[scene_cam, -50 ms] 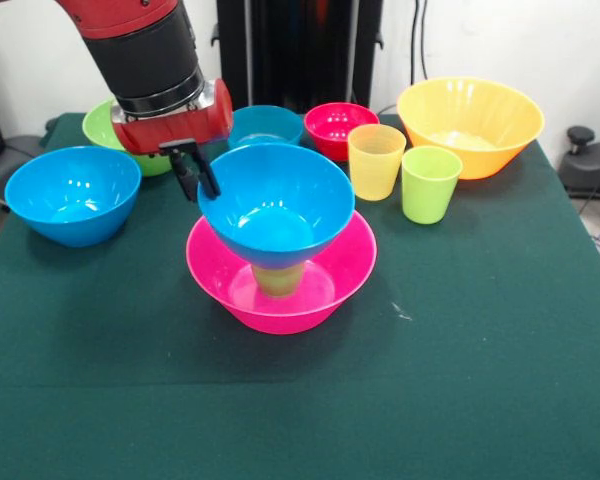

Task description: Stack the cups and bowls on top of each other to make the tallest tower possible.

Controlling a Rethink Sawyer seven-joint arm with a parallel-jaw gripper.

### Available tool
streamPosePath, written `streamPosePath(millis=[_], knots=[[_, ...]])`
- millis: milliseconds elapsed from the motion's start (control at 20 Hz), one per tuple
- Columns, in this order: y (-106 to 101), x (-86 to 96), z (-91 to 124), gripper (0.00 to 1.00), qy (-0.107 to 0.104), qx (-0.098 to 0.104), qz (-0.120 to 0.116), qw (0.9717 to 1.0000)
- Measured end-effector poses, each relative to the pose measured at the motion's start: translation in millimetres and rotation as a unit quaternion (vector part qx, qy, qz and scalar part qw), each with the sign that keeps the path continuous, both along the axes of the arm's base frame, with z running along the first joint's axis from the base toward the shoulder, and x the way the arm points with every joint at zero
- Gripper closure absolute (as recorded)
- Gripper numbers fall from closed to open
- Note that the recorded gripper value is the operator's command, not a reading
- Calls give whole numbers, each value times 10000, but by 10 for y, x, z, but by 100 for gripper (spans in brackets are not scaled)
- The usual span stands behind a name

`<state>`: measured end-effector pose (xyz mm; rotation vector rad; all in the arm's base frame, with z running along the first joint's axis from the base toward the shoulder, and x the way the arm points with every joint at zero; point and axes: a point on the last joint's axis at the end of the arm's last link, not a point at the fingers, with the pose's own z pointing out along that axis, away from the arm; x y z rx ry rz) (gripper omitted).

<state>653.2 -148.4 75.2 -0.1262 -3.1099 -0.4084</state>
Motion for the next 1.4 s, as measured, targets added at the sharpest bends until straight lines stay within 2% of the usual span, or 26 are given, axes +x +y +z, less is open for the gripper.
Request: streamPosePath(millis=[600,1050,1150,1200,1350,1400], knots=[[-1,51,0,0,-187,-5,-49,9998],[-4,45,52,0,-194,-33,-40,9998],[-16,32,189,0,-154,-77,-31,9998],[-37,22,418,0,-39,-136,-31,9999],[-62,20,635,0,74,-199,-34,9998],[-81,22,807,0,167,-250,-38,9995]])
